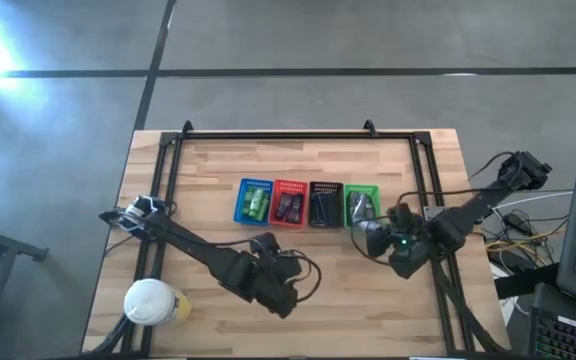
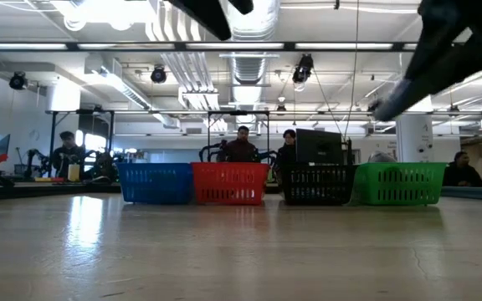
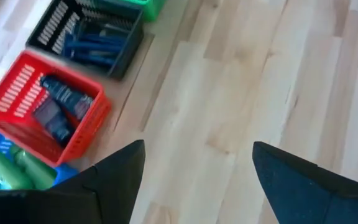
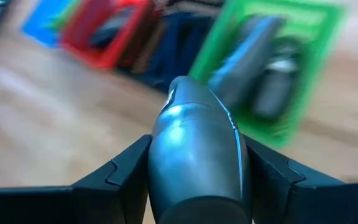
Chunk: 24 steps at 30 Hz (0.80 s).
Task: Pick & Place Travel size toiletries
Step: Put the gray deodorant into the green bin
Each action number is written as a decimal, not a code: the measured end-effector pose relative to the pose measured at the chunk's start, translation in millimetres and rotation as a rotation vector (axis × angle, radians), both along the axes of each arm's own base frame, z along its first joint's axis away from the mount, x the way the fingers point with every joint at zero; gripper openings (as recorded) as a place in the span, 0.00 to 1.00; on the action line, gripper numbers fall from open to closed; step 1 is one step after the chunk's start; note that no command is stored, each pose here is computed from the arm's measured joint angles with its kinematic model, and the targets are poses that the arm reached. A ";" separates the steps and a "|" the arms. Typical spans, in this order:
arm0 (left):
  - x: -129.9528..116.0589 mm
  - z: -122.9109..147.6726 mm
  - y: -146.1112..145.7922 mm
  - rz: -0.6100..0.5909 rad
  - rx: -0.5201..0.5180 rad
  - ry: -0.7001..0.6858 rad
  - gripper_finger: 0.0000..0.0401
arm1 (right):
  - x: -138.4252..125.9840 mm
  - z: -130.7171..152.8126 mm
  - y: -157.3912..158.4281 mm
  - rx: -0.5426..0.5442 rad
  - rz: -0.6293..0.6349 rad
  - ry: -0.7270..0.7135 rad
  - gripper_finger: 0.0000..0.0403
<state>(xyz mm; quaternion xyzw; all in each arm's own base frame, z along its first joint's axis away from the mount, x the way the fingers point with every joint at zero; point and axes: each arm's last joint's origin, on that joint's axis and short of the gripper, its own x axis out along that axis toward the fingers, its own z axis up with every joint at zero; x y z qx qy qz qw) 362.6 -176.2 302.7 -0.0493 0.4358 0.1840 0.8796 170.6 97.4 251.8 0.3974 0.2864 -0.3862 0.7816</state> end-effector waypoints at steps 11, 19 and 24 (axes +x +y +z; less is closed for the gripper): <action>-15.1 -21.0 24.8 -0.054 -0.089 0.148 0.72 | 1.6 -25.4 -27.6 -0.114 -0.159 0.162 0.49; -43.1 -11.8 65.3 -0.091 -0.190 0.009 0.67 | 7.5 -35.8 -56.8 -0.164 -0.213 0.253 0.51; -71.9 -7.9 92.1 -0.116 -0.265 -0.091 0.66 | 15.4 -40.9 -66.9 -0.158 -0.202 0.245 0.51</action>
